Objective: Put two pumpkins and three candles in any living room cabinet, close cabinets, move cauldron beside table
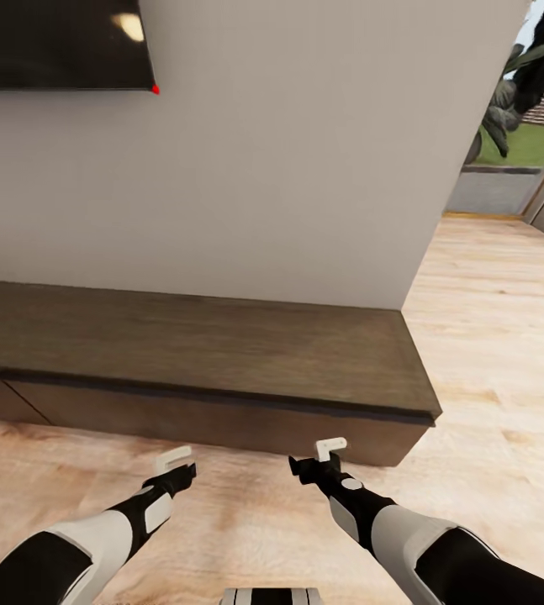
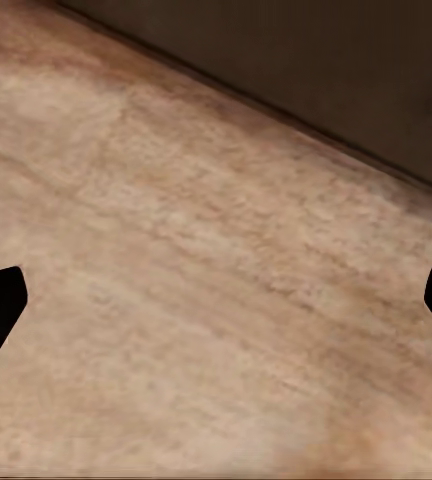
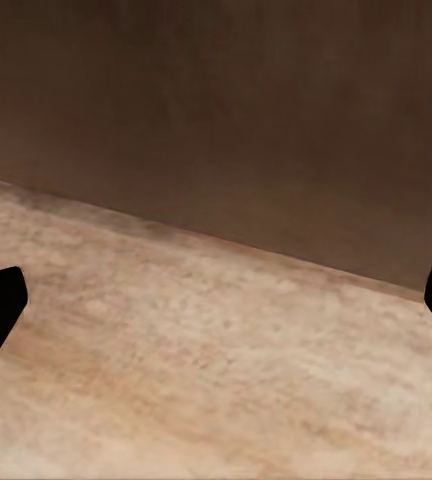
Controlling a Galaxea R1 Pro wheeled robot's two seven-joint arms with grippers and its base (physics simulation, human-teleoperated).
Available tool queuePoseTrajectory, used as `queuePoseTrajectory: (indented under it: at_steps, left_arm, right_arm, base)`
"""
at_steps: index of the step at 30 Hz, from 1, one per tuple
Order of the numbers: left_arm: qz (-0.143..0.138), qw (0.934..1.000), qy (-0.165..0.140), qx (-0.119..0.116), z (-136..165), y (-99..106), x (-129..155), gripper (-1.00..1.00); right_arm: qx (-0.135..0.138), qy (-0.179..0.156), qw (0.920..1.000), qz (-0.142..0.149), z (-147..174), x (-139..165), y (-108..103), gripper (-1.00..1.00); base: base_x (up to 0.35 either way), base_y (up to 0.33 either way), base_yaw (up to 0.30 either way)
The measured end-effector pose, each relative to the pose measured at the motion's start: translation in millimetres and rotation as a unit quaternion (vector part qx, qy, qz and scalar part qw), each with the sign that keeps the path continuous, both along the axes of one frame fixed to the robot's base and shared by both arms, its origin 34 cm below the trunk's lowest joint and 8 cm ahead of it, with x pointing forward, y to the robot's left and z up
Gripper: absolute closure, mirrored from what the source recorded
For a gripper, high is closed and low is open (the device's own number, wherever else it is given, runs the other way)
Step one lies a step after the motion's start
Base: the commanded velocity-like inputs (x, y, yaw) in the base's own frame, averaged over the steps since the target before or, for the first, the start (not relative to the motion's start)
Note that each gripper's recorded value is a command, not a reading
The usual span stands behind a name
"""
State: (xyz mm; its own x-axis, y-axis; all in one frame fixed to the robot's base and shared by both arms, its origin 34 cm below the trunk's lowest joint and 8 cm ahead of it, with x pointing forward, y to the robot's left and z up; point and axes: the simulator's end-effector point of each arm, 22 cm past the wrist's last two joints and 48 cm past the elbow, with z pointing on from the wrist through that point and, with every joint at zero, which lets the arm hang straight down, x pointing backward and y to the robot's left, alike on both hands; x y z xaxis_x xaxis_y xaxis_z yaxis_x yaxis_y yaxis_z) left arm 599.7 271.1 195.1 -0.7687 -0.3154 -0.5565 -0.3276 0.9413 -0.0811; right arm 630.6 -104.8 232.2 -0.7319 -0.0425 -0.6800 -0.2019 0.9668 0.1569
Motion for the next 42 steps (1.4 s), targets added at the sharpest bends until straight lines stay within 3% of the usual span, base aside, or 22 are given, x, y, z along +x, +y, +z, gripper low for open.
queuePoseTrajectory:
  at_steps: [20,28,35,42]
  left_arm:
    - [0.006,0.9999,0.011,0.003,-2,11,-5,-1.0]
    - [0.008,1.0,0.0,0.004,9,15,1,-1.0]
    - [0.036,0.9992,-0.019,-0.002,30,29,11,-1.0]
    - [0.049,0.9985,-0.017,-0.016,44,28,13,-1.0]
  right_arm:
    - [-0.001,0.006,1.0,-0.006,-4,-7,-2,-1.0]
    - [-0.004,0.002,1.0,-0.003,5,-4,-4,-1.0]
    - [-0.005,-0.009,0.9999,-0.002,23,2,-4,-1.0]
    - [-0.007,-0.011,0.9999,0.0,40,6,-4,-1.0]
  base:
    - [-0.253,-0.011,0.027]
    - [-0.167,0.0,0.071]
    - [-0.012,0.0,0.16]
    - [-0.001,0.0,0.184]
